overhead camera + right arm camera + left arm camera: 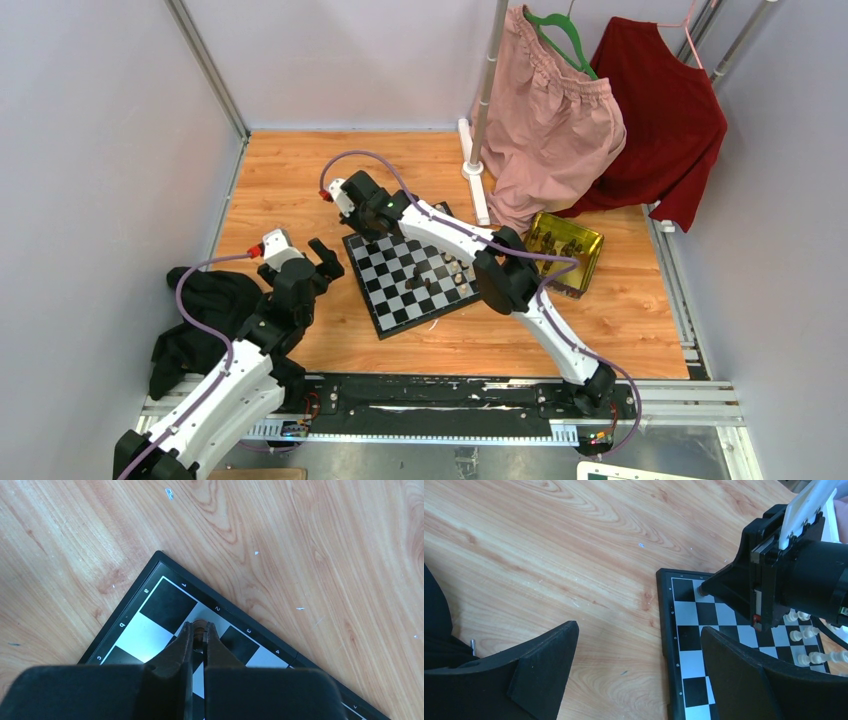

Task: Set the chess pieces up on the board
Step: Place the chess piece on the chessboard.

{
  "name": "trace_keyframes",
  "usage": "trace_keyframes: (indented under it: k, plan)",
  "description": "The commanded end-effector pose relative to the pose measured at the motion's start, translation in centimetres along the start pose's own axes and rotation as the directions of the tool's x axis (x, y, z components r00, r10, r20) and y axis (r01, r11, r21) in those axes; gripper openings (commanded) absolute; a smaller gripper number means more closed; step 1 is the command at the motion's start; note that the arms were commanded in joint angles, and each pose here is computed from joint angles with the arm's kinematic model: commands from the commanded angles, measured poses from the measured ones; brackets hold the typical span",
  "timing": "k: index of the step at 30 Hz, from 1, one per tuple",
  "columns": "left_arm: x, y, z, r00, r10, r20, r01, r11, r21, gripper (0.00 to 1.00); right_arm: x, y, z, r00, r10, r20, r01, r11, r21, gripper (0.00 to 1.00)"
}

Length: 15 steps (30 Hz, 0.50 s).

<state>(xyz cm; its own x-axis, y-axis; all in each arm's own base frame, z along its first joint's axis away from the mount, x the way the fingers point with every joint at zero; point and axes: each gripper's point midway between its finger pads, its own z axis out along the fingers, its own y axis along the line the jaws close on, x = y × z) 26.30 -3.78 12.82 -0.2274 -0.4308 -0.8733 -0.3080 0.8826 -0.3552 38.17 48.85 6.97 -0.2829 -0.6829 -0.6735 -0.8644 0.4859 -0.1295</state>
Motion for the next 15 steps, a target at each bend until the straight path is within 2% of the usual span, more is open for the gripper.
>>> trace_keyframes:
  k: [1, 3, 7, 10, 15]
  plan:
    - [0.0, -0.1, 0.0, 1.0, 0.004, 0.009, -0.004, 1.0, 0.01, 0.98, 0.5, 0.1, 0.6, 0.999, -0.033, -0.029, 0.034, 0.999, 0.016, 0.0]
    - [0.0, -0.1, 0.0, 1.0, 0.003, 0.008, -0.003, 1.0, 0.01, 0.99, 0.6, 0.2, 0.6, 0.999, -0.036, -0.034, 0.036, 0.999, 0.015, 0.01]
    - [0.0, -0.3, 0.0, 1.0, 0.007, 0.005, -0.007, 1.0, 0.014, 1.0, 0.8, 0.4, 0.5, 0.998, -0.044, -0.039, 0.044, 0.999, 0.002, 0.25]
    - [-0.1, -0.3, 0.0, 1.0, 0.007, 0.004, -0.007, 1.0, 0.014, 1.0, 0.5, 0.3, 0.2, 0.998, -0.045, -0.032, 0.045, 0.999, -0.001, 0.37]
    - [-0.2, -0.5, -0.2, 1.0, 0.004, -0.002, -0.004, 1.0, 0.018, 1.0, -0.3, 0.3, -1.0, 0.999, -0.053, -0.013, 0.053, 0.999, -0.003, 0.41]
